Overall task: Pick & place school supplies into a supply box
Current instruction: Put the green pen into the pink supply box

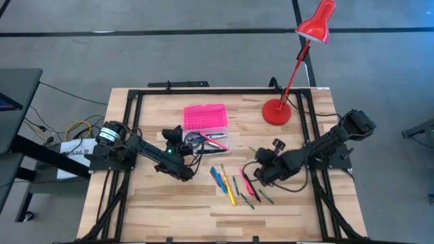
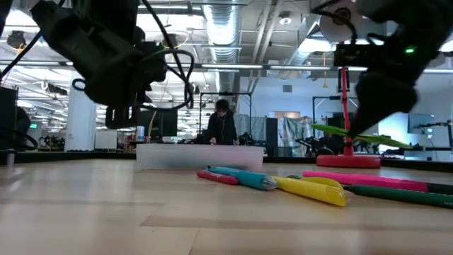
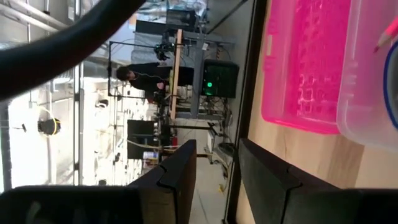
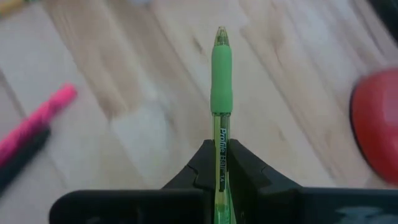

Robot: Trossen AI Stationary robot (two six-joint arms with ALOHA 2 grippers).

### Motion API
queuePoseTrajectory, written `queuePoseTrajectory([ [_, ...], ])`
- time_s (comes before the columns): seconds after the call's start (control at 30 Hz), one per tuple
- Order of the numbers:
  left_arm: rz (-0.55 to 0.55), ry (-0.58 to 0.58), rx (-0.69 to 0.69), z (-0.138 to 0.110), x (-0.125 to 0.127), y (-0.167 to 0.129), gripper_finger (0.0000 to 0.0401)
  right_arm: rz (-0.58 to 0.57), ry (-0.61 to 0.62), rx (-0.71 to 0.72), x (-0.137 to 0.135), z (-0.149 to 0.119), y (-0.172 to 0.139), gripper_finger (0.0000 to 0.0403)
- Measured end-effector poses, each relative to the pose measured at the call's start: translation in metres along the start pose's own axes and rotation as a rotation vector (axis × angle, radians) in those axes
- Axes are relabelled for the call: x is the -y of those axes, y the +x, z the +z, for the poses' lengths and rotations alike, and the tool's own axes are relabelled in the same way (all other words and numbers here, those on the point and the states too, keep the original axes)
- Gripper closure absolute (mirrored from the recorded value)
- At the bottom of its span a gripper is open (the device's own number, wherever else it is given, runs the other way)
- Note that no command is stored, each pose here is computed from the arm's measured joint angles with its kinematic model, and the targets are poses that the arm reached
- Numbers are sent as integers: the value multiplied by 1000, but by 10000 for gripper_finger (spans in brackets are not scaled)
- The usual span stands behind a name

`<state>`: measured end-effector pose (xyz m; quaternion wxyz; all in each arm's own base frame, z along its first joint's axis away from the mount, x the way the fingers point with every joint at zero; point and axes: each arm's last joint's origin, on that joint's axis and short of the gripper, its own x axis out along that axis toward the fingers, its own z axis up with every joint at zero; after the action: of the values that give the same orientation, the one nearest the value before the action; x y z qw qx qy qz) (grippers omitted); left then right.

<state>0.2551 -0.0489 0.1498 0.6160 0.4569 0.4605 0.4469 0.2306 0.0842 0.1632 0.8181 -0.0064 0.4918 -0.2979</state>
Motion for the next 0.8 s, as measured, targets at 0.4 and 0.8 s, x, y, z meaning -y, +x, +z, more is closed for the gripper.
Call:
queuePoseTrajectory([
  [0.4, 26, 50, 14, -10, 4, 2, 285, 83, -102, 300, 23, 73, 32, 393],
  [0.8, 36, 50, -18, -17, -5, 1, 285, 250, -99, 471, 47, 122, 91, 390],
])
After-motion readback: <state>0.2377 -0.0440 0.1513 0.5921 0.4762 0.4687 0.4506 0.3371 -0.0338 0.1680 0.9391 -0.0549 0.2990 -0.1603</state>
